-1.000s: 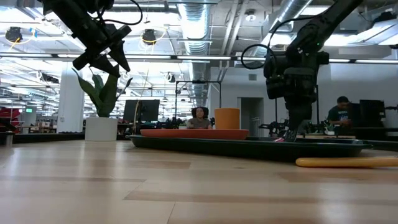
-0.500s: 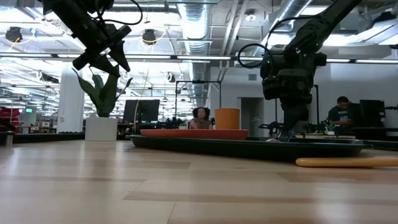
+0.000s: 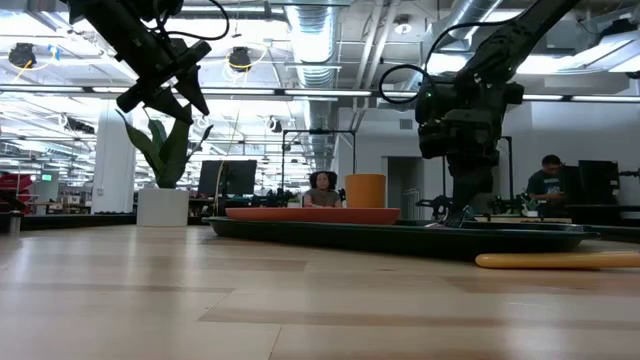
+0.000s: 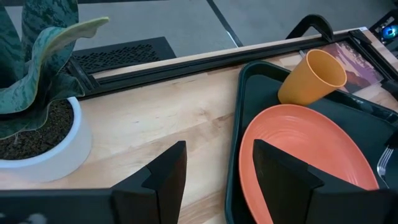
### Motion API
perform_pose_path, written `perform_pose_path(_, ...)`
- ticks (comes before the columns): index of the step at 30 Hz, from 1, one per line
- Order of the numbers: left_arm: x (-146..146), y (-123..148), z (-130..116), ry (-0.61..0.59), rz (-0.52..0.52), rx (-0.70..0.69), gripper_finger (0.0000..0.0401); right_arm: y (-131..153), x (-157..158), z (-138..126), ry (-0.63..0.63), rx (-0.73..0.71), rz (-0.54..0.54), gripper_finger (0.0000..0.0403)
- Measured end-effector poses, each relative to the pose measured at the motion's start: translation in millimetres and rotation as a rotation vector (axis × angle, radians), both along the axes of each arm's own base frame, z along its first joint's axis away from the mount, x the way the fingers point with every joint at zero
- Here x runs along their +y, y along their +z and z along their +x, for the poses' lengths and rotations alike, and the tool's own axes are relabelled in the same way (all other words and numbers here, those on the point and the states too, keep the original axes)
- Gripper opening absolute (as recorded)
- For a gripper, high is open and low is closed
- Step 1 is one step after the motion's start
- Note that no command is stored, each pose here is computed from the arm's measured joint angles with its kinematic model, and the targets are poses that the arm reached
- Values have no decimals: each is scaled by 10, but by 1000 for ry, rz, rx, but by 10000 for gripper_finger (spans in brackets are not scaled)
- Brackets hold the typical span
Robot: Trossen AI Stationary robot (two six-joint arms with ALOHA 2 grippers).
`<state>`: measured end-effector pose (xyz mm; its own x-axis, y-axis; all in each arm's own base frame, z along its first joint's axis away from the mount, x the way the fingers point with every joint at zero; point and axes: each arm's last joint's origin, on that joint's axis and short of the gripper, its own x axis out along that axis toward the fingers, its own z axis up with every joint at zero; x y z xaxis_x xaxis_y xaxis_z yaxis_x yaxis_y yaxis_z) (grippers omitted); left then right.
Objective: Pick and place plate/cup/fork/spoon on tray
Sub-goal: Put the pink fork on the black tray to the right side of the orange plate
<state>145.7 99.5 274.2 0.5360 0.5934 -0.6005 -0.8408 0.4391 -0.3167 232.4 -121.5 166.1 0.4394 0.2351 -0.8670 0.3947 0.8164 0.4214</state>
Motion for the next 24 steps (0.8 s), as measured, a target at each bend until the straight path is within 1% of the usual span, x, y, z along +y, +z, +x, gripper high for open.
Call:
perform_pose_path(10, 0, 1, -1, 3, 2, 1, 171, 6, 37, 39, -6, -8, -2, 6)
perform_pose_path(17, 1, 2, -2, 4, 3, 1, 171, 7, 86, 67, 15, -11, -4, 5)
perform_pose_path(24, 2, 1, -1, 7, 4, 3, 171, 6, 96, 81, 0, 0, -29, 13)
